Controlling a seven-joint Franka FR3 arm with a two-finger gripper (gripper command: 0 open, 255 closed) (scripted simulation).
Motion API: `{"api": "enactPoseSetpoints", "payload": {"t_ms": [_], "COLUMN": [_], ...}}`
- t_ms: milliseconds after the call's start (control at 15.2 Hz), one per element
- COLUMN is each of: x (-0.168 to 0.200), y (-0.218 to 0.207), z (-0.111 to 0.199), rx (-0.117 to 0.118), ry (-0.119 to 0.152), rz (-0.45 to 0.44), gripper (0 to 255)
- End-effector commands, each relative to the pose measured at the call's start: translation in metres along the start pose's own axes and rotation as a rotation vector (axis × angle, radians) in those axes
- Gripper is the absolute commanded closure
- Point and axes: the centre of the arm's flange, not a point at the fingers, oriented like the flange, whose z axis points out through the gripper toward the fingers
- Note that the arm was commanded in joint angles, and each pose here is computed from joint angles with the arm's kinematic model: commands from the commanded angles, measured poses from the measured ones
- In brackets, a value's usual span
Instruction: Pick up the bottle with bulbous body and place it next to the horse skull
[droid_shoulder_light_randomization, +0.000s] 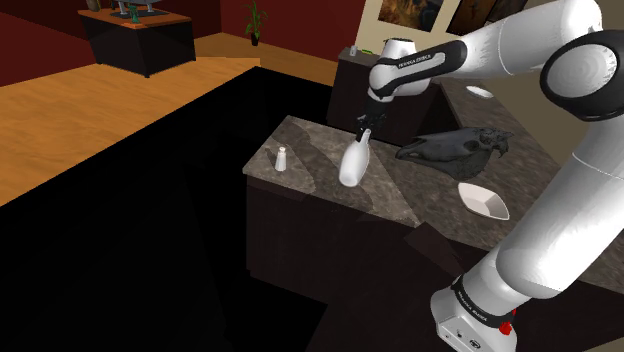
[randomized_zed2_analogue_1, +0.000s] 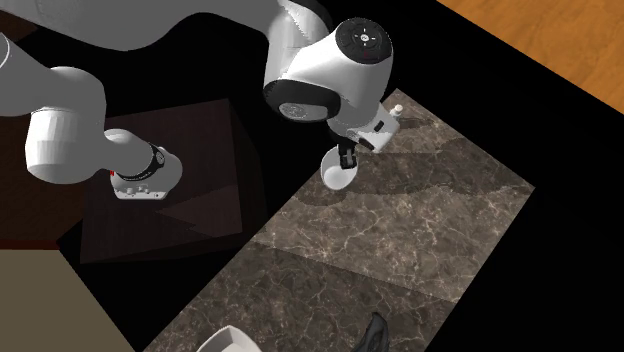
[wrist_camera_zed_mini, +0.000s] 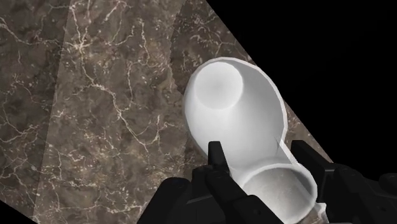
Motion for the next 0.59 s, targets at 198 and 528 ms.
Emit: {"api": "enactPoseSetpoints", "payload": {"t_ms": [198, 528], "x": [0.002, 0.003], "y": [0.0, 0.001], "z": [-0.027, -0.053], "rx": [0.0, 0.0], "ry": [0.0, 0.0], "rz": [0.0, 0.0], "gripper": [255, 255]}}
